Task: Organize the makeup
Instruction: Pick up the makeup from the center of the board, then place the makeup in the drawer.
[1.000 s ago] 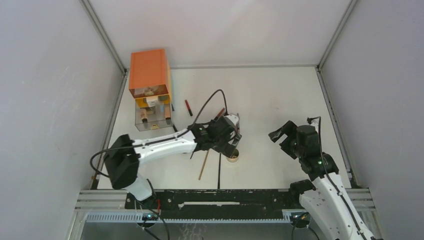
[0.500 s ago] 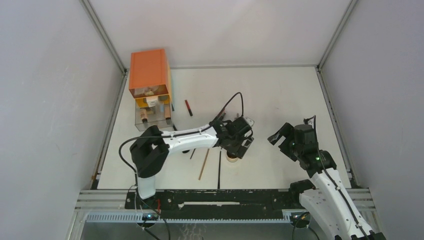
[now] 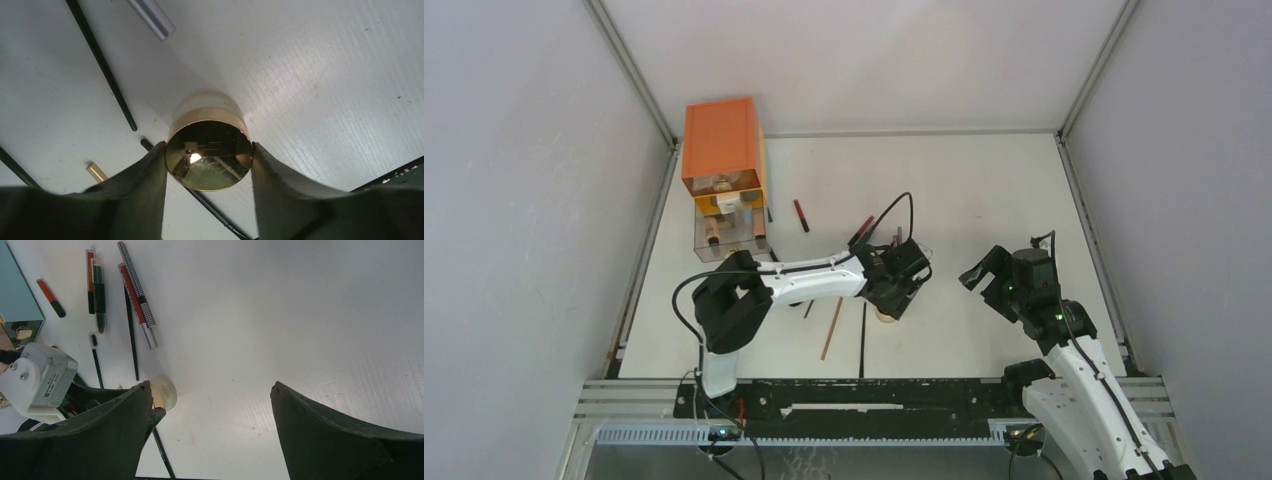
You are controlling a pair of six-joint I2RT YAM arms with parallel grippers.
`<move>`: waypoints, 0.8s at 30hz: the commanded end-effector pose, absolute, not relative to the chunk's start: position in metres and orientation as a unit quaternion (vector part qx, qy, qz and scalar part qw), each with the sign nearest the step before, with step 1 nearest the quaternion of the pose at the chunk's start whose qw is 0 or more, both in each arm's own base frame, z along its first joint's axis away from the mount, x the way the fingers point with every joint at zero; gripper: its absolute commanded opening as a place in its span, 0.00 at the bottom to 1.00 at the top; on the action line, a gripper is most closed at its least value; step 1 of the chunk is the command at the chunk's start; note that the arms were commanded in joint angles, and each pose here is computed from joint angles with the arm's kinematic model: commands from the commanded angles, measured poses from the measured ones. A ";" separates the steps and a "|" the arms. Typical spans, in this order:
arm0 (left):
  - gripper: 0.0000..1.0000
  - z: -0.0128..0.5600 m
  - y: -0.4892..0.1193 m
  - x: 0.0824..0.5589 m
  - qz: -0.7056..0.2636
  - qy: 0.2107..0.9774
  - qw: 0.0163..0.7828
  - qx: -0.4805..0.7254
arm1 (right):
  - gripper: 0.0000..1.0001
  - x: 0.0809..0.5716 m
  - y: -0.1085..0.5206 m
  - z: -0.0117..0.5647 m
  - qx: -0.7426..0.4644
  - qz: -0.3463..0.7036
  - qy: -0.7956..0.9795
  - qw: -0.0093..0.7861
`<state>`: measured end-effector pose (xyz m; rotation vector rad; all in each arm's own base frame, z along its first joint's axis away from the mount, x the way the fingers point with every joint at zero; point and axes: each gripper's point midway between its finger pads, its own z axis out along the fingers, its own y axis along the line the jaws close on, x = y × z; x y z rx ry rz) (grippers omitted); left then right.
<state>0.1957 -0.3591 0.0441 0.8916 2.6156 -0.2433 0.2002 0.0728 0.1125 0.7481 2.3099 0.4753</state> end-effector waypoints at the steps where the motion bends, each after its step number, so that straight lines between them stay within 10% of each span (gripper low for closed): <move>1: 0.37 0.062 -0.374 0.208 -0.098 0.921 0.213 0.310 | 0.95 0.208 0.075 0.128 0.275 0.193 0.875 0.350; 4: 0.24 0.091 -0.364 0.216 -0.078 0.917 0.241 0.308 | 0.94 0.209 0.076 0.129 0.274 0.196 0.874 0.350; 15: 0.24 0.260 -0.178 0.297 -0.053 0.909 0.404 0.083 | 0.94 0.221 0.082 0.126 0.261 0.204 0.878 0.346; 24: 0.23 0.253 -0.016 0.341 0.033 0.891 0.420 -0.171 | 0.94 0.220 0.080 0.125 0.257 0.196 0.879 0.349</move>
